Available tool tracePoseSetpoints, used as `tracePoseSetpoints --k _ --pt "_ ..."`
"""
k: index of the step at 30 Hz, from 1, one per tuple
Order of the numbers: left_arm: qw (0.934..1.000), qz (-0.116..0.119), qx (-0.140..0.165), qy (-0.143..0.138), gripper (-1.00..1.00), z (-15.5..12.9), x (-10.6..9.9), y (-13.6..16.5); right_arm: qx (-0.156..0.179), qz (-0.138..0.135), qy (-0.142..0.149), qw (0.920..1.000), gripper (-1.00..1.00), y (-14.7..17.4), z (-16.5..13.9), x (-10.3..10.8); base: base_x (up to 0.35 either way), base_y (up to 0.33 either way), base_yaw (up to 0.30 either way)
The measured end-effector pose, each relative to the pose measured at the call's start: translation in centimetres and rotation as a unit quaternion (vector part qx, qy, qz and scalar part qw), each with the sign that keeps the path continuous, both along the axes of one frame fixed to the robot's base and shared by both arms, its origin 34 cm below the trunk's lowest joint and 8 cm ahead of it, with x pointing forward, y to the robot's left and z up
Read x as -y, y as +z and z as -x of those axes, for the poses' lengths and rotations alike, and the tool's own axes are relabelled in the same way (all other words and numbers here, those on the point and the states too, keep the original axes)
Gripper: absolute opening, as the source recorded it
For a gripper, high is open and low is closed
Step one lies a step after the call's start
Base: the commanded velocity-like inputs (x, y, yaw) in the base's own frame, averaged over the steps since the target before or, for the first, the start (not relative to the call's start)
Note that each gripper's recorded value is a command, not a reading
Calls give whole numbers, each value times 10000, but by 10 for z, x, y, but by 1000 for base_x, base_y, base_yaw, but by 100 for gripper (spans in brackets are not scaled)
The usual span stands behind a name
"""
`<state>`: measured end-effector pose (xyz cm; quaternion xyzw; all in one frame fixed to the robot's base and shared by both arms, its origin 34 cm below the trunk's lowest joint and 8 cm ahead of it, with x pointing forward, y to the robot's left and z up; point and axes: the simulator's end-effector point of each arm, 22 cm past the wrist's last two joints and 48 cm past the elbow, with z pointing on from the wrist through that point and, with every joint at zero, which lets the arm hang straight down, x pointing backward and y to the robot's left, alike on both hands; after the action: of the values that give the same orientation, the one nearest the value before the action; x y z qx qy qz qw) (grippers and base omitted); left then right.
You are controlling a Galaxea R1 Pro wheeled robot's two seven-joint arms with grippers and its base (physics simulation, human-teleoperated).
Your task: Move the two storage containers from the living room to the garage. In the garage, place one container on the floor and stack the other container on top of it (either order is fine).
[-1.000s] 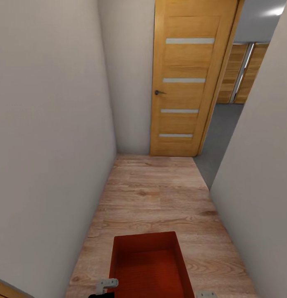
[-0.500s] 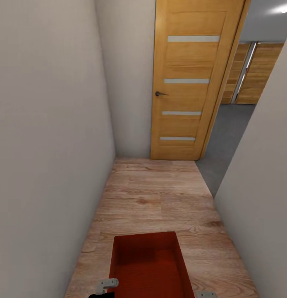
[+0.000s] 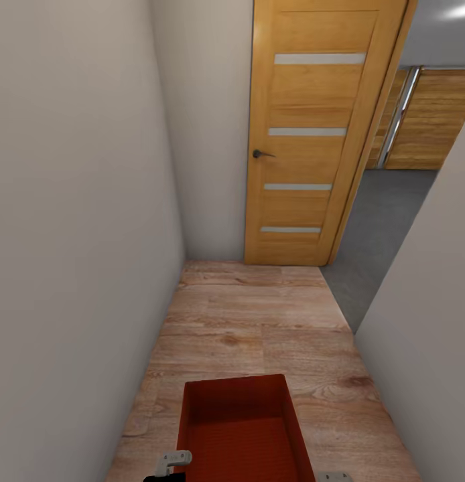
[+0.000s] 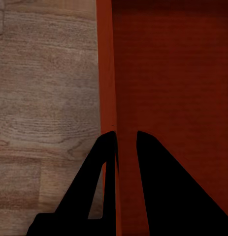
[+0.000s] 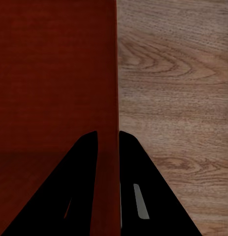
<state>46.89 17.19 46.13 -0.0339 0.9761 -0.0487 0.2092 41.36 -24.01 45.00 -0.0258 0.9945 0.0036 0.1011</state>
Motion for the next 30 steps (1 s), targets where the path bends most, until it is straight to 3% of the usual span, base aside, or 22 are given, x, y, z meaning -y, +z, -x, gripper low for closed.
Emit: tracePoseSetpoints --k 30 --pt "10000 0 6 1 -100 0 0 0 7 1 2 10000 -100 0 0 0 315 0 0"
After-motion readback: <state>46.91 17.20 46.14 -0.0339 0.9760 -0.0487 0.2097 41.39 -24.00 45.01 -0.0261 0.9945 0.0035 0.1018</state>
